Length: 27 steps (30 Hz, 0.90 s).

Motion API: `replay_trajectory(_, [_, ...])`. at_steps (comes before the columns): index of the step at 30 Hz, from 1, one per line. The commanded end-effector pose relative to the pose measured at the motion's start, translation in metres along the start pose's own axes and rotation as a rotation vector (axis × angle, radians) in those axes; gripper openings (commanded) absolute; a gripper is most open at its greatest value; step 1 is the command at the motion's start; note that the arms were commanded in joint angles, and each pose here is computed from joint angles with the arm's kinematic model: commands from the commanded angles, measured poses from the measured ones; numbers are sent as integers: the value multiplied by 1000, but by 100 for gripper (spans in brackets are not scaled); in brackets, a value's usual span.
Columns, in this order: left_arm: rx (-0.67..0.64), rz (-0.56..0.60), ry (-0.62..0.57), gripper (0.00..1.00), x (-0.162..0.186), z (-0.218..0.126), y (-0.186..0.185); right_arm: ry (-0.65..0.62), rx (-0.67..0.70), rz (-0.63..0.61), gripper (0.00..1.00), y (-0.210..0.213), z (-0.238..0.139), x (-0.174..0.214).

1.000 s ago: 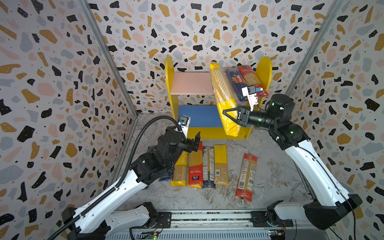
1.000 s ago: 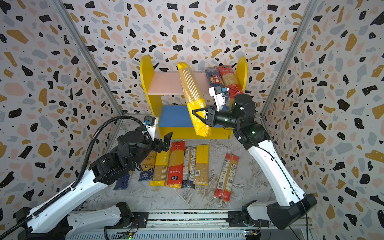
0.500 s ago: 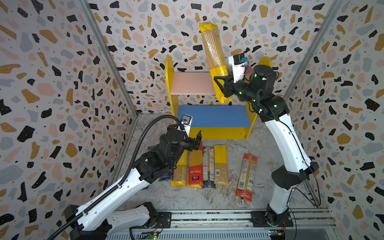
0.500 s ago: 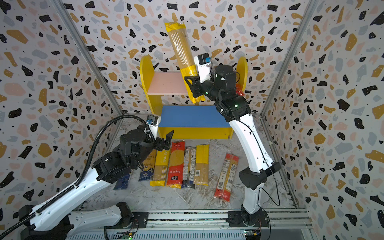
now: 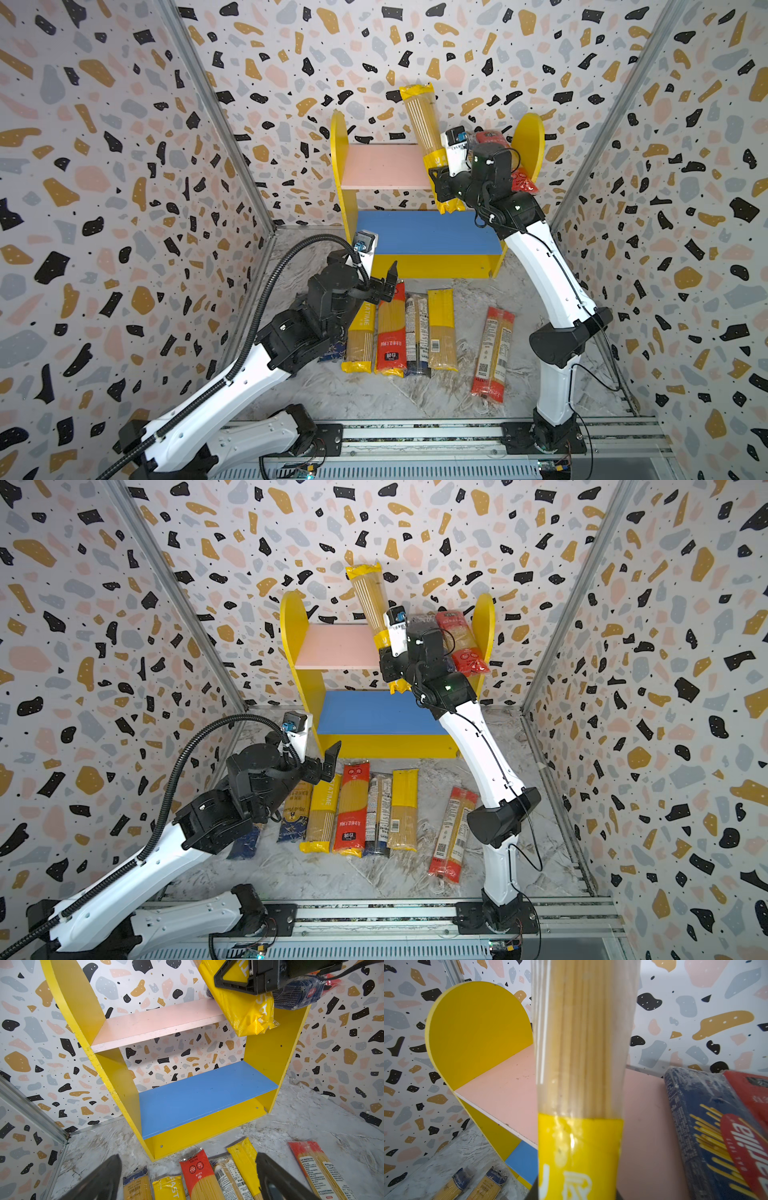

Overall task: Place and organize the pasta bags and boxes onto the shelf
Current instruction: 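Lift the yellow spaghetti bag with the right gripper up above the pink shelf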

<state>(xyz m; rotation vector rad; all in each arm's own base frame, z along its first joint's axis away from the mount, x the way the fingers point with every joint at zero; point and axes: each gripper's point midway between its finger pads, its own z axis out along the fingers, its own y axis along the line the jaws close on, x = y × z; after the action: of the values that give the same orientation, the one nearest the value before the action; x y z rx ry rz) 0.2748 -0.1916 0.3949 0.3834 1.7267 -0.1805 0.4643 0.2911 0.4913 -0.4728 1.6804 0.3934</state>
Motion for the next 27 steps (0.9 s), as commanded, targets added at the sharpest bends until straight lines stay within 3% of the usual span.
replay_trajectory(1, [-5, -6, -29, 100, -6, -5, 3, -333, 58, 7, 14, -14, -57, -103])
replay_trajectory(12, [2, -25, -25, 99, -6, -7, 3, -320, 96, 83, 17, -61, -46, -94])
replay_trajectory(20, [-4, -18, -30, 99, -9, -6, 3, -295, 89, 79, 20, -63, -41, -88])
replay_trajectory(27, [11, -18, -98, 100, -52, -2, -3, -278, 100, 77, 24, -65, -35, -82])
